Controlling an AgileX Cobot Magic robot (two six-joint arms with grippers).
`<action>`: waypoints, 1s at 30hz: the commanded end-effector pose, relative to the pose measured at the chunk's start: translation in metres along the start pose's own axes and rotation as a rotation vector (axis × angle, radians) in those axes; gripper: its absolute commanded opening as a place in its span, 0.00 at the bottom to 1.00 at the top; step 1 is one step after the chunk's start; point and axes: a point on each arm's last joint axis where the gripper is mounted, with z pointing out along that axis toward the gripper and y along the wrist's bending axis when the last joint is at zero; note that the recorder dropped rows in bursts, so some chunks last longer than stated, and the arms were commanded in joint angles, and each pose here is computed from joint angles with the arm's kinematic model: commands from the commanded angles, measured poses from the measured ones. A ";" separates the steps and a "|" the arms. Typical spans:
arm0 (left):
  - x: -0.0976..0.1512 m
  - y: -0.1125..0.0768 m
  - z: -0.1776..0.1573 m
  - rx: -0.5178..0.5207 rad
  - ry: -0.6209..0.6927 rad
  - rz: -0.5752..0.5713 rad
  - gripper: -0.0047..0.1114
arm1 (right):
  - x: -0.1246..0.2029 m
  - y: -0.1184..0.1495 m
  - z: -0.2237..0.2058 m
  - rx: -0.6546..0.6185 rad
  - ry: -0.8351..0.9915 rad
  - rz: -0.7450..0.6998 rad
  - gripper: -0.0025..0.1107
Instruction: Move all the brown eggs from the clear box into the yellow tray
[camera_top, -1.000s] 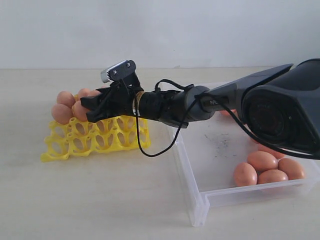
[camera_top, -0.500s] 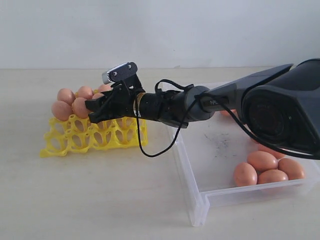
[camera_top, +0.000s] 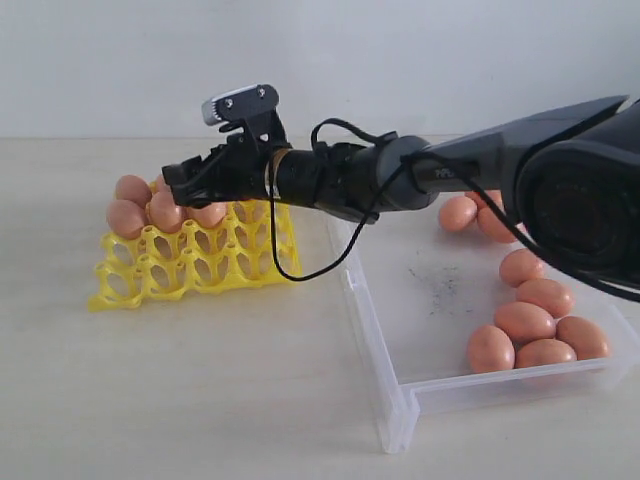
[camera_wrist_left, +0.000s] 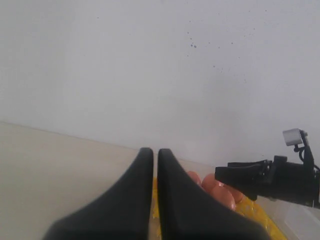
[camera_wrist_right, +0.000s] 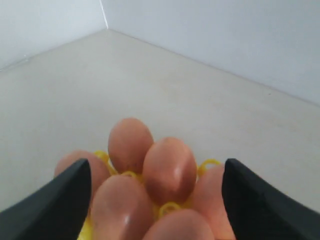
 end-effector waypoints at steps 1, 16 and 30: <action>-0.001 0.000 0.000 0.005 -0.004 0.005 0.07 | -0.029 -0.003 -0.010 0.088 0.018 -0.031 0.61; -0.001 0.000 0.000 0.005 -0.004 0.005 0.07 | -0.041 -0.018 -0.040 0.471 0.384 -0.252 0.03; -0.001 0.000 0.000 0.005 -0.004 0.005 0.07 | -0.005 0.025 -0.030 0.188 0.331 -0.463 0.02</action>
